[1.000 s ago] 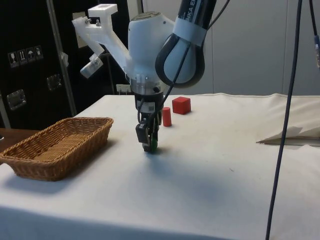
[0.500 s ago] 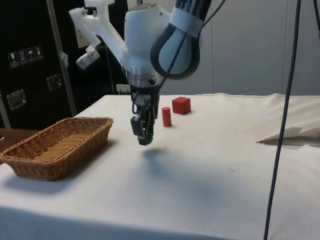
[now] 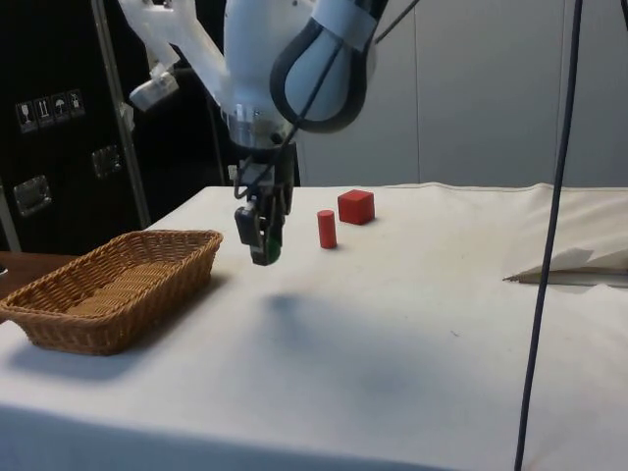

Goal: Pick up the object to the left of the cylinder and place it into the basket.

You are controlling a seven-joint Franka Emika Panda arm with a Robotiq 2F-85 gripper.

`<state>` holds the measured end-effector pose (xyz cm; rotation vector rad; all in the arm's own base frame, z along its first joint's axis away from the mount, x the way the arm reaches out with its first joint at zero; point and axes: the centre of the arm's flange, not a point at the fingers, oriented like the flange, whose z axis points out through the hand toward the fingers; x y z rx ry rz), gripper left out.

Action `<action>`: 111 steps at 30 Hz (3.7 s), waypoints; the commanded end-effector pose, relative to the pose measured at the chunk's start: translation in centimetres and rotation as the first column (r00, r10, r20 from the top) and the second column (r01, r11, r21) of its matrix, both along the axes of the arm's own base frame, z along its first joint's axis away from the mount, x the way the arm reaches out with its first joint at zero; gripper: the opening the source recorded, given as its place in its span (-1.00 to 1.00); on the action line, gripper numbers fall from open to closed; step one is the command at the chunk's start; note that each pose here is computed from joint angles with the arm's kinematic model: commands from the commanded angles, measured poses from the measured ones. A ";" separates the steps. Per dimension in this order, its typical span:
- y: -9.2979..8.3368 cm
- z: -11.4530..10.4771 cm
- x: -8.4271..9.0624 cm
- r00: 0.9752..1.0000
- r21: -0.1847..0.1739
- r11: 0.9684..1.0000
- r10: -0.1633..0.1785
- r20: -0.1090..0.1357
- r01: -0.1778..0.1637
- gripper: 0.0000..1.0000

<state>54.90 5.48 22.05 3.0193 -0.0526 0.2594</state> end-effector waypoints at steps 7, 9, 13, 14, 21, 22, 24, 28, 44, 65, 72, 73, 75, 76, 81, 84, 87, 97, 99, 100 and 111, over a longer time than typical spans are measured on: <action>-0.3 0.8 1.5 1.000 -0.007 1.000 -0.005 0.025 0.005 -1.00; -0.4 1.5 2.3 0.999 -0.005 1.000 -0.009 0.035 0.009 -1.00; -0.5 2.2 3.2 0.999 -0.007 1.000 -0.011 0.050 0.012 -1.00; -0.6 2.6 3.6 0.998 -0.008 1.000 -0.013 0.058 0.014 -1.00; -0.7 3.6 5.1 0.997 -0.013 1.000 -0.017 0.081 0.018 -1.00; -0.7 3.7 5.4 0.996 -0.014 1.000 -0.016 0.083 0.018 -1.00; -0.7 4.0 5.6 0.996 -0.020 1.000 -0.014 0.093 0.016 -1.00; -0.5 5.0 6.9 0.994 -0.017 1.000 -0.017 0.111 0.019 -1.00; 1.6 7.8 11.1 0.982 -0.019 1.000 -0.013 0.187 0.017 -1.00; 5.6 5.1 16.1 0.972 -0.045 0.999 -0.003 0.235 0.014 -1.00; 6.5 2.4 16.0 0.976 -0.048 0.999 -0.003 0.217 0.013 -1.00; 6.5 2.1 16.0 0.977 -0.048 0.999 -0.003 0.214 0.014 -1.00; 6.6 1.4 16.0 0.978 -0.049 0.999 -0.004 0.208 0.015 -1.00; 6.7 0.8 15.9 0.979 -0.048 0.999 -0.005 0.203 0.015 -1.00; 6.9 -0.6 15.8 0.982 -0.049 0.999 -0.006 0.190 0.016 -1.00; 7.0 -1.8 15.8 0.983 -0.050 0.999 -0.007 0.182 0.016 -1.00; 6.9 -2.0 15.7 0.984 -0.062 0.998 -0.008 0.178 0.020 -1.00; 6.9 -4.7 16.0 0.985 -0.051 0.998 -0.024 0.171 0.034 -0.52; 7.1 -5.1 16.1 0.985 -0.030 0.999 -0.023 0.171 0.029 -0.30; 7.1 -5.2 16.2 0.985 -0.029 0.999 -0.023 0.171 0.029 -0.10; 7.1 -5.3 16.2 0.985 -0.029 0.999 -0.026 0.170 0.031 1.00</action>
